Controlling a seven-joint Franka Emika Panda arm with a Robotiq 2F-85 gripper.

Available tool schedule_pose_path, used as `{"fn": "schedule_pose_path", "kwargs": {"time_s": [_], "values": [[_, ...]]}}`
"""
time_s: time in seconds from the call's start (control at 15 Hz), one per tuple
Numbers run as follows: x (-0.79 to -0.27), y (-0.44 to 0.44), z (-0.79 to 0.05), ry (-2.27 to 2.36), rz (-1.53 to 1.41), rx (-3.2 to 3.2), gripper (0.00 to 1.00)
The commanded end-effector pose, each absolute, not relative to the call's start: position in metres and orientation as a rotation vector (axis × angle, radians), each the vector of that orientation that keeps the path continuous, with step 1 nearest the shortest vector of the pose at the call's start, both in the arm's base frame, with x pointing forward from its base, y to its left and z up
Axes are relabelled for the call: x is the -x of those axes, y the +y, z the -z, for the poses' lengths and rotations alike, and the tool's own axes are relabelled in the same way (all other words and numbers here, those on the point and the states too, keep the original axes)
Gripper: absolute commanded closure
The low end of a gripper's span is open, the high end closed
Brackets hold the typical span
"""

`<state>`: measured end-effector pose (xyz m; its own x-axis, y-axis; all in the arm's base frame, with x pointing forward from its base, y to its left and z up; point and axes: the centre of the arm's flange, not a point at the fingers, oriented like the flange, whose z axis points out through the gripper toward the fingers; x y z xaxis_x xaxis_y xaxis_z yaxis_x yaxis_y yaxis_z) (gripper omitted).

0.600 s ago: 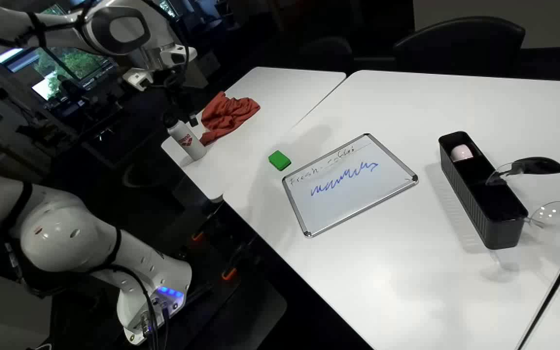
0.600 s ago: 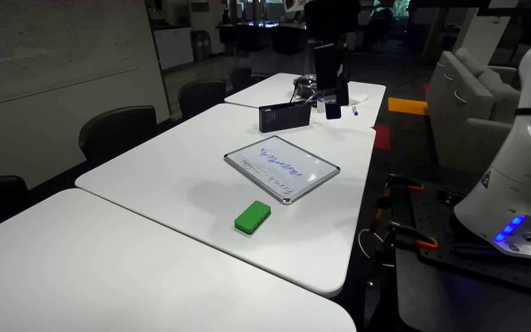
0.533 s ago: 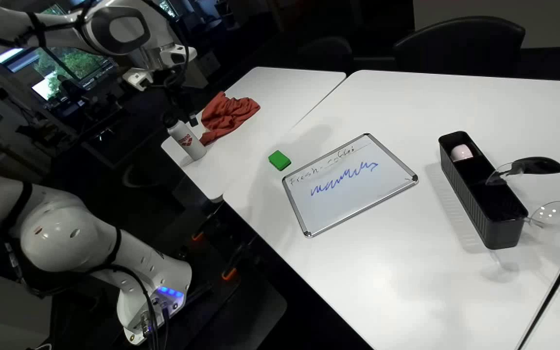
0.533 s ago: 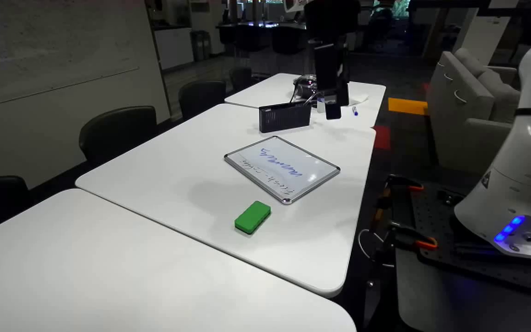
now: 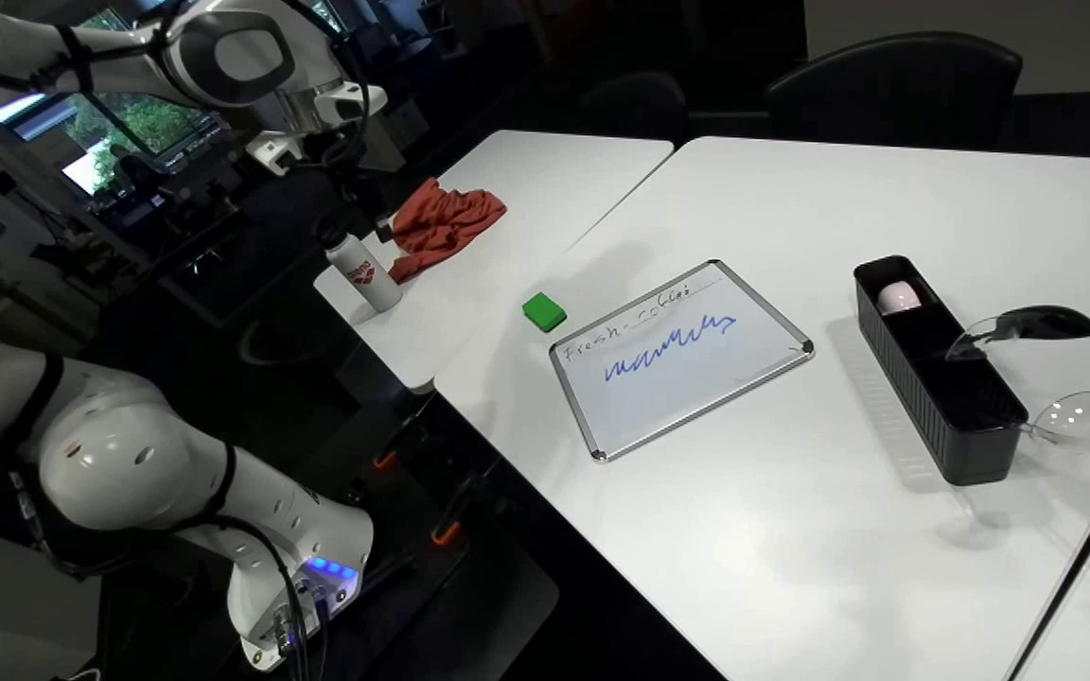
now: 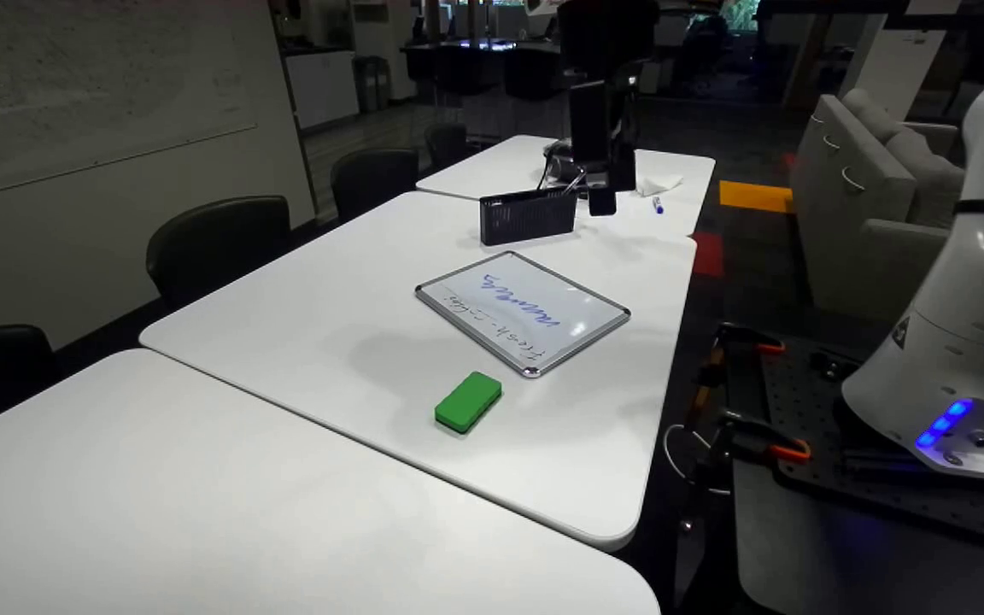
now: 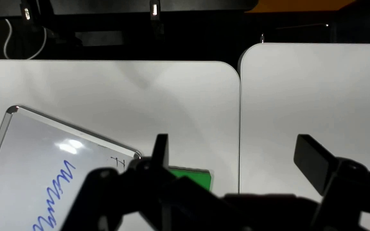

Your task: Remove the spoon from the rack and put it on the table

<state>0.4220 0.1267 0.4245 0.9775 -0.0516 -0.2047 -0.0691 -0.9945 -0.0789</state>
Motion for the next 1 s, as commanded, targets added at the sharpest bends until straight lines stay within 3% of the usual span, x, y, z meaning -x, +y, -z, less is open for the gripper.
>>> {"fn": "schedule_pose_path", "kwargs": {"time_s": [0.0,0.6,0.93], "values": [[-0.449,0.095,-0.425,0.342,-0.162,3.082,0.00],[-0.535,-0.075,-0.405,0.996,0.307,2.945,0.00],[-0.558,-0.149,-0.393,1.349,0.566,2.825,0.00]]}}
